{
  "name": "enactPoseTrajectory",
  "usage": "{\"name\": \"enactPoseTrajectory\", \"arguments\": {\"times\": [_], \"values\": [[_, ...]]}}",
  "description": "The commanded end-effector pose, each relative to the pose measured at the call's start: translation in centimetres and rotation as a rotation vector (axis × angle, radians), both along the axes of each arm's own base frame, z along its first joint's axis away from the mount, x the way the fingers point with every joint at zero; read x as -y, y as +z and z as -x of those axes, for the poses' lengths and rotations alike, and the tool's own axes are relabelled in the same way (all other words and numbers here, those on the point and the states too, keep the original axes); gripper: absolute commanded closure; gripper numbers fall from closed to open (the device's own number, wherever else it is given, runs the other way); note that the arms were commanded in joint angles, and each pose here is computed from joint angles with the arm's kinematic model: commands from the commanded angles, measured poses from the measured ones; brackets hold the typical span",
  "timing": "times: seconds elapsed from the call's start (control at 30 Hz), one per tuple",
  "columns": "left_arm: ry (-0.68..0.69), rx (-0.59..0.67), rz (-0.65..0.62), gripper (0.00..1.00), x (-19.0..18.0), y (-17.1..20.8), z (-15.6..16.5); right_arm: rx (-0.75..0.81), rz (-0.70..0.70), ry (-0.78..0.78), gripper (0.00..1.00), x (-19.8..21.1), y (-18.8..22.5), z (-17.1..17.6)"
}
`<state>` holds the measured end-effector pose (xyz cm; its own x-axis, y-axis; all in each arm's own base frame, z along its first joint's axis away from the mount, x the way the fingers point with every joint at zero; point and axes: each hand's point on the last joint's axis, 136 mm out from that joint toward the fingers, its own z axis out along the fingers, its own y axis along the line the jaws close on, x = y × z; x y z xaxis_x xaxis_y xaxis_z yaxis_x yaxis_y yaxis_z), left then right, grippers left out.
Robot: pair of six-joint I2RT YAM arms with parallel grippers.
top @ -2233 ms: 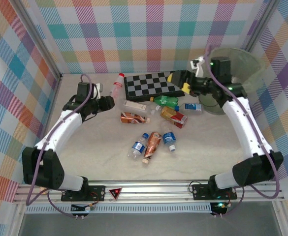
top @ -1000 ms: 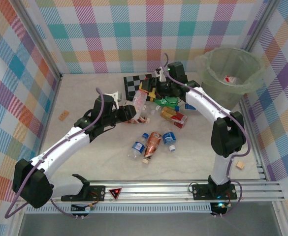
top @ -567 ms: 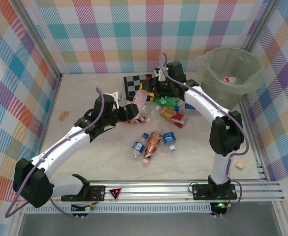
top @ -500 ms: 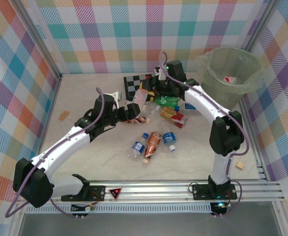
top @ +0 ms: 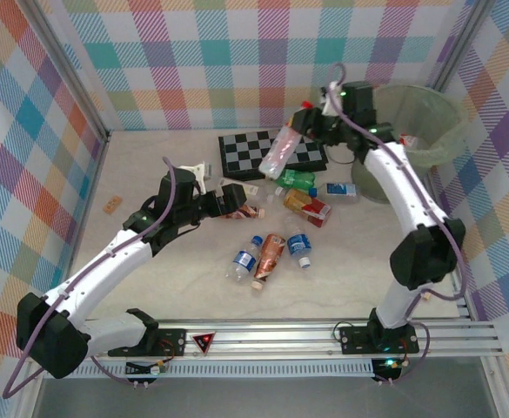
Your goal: Put the plastic bottles in the bin
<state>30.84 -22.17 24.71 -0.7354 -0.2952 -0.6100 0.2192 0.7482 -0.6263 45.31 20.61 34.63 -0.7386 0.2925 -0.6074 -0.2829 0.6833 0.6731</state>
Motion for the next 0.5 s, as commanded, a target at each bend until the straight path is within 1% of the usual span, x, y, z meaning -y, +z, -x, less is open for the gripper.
{"name": "enactPoseTrajectory", "arguments": {"times": [0.0,0.1,0.13,0.3,0.47], "values": [[-0.015,0.000,-0.028,0.00,0.3,0.1,0.1,0.133,0.095,-0.129,0.71,5.5,4.6,0.8],[-0.018,-0.007,-0.033,0.00,0.5,-0.1,-0.1,0.181,0.130,-0.243,0.71,10.3,6.5,0.7],[-0.018,-0.040,-0.055,0.00,0.3,-1.0,0.2,0.192,0.141,-0.279,0.72,11.9,7.0,0.6],[-0.015,-0.054,-0.063,0.00,0.2,-1.4,0.1,0.263,0.184,-0.491,0.73,19.5,9.1,0.3],[-0.012,-0.059,-0.058,0.00,0.1,-1.1,0.3,0.339,0.166,-0.647,0.73,24.8,11.3,0.4]]}}
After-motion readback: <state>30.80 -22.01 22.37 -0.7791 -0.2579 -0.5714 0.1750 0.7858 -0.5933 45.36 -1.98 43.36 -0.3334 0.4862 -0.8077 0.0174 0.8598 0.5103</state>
